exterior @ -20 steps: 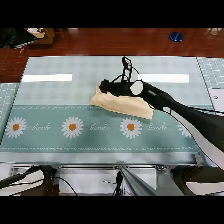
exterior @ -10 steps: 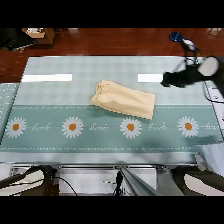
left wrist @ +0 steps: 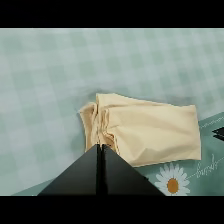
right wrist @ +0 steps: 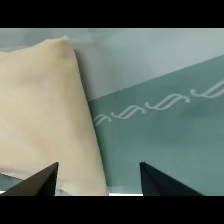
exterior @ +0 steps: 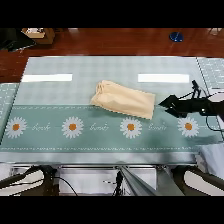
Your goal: Fold the shirts.
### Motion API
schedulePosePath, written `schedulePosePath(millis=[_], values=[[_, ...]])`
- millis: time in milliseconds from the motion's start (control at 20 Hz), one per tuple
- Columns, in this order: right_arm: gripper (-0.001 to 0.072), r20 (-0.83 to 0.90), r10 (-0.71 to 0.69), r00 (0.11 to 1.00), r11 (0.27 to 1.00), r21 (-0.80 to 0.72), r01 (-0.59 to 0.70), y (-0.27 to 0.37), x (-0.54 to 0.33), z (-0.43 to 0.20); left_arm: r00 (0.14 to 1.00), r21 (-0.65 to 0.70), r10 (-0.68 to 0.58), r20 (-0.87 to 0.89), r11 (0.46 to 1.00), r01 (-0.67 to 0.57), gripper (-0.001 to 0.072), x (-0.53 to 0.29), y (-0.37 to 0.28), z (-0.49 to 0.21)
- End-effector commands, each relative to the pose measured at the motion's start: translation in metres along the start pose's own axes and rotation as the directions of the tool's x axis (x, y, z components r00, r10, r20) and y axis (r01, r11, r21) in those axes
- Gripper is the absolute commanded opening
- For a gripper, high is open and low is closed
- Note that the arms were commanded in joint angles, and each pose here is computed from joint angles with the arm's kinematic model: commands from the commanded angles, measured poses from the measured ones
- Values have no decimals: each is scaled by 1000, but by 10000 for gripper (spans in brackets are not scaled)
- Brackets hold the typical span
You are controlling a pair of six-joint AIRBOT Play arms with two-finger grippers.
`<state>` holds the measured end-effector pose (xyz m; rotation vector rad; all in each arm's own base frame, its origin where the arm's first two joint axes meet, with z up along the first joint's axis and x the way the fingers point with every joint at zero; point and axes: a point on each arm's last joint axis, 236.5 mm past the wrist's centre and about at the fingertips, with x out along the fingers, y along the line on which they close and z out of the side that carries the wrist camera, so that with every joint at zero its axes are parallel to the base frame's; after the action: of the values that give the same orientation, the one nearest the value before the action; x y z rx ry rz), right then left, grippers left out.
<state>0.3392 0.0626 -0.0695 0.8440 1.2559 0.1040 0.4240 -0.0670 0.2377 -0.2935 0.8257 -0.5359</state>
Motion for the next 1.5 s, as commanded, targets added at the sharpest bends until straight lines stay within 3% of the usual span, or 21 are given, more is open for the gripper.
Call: schedulePosePath(millis=[0,100,150,250,300,350,500,600,750,850,950,1100,1200,1300,1450], values=[[581,-9,70,998,996,65,-69,15,37,-16,1000,0,1,1,1000,-1,23,0,0,0],[577,-30,142,989,988,67,-140,39,62,-27,1000,1,1,1,1000,-1,23,0,0,0],[529,-33,185,982,981,69,-183,52,71,-31,1000,1,1,1,1000,-1,23,0,0,0],[300,5,278,961,957,89,-277,78,80,-27,1000,1,1,0,1000,-1,23,0,0,0],[110,37,321,946,939,117,-323,88,77,-20,1000,1,1,0,1000,-1,23,0,0,0],[35,61,376,924,916,128,-381,102,67,-11,1000,1,1,0,1000,-1,23,0,0,0],[34,42,532,846,847,-52,-529,151,5,9,1000,9,24,-11,1000,-24,23,2,7,-2],[34,33,549,835,831,-132,-541,170,-50,19,1000,2,23,-20,1000,-23,23,6,11,-3],[35,93,397,913,896,-258,-363,166,-135,26,999,-8,14,-41,1000,-15,23,15,13,-7],[35,221,288,932,939,-257,-229,155,-201,31,998,-12,2,-69,1000,-3,23,23,13,-16],[34,340,203,918,965,-227,-130,141,-255,29,995,7,-11,-102,1000,12,23,33,12,-28],[34,412,-101,906,988,-64,139,71,-310,9,988,17,-30,-149,999,33,24,46,13,-45],[34,377,-370,849,927,88,365,4,-344,-12,985,23,-36,-171,999,40,24,51,16,-54],[34,295,-598,745,799,294,525,-59,-379,-38,982,46,-40,-183,998,49,24,53,16,-58],[34,210,-718,664,663,496,560,-101,-410,-66,982,77,-39,-185,996,54,24,53,18,-58]])
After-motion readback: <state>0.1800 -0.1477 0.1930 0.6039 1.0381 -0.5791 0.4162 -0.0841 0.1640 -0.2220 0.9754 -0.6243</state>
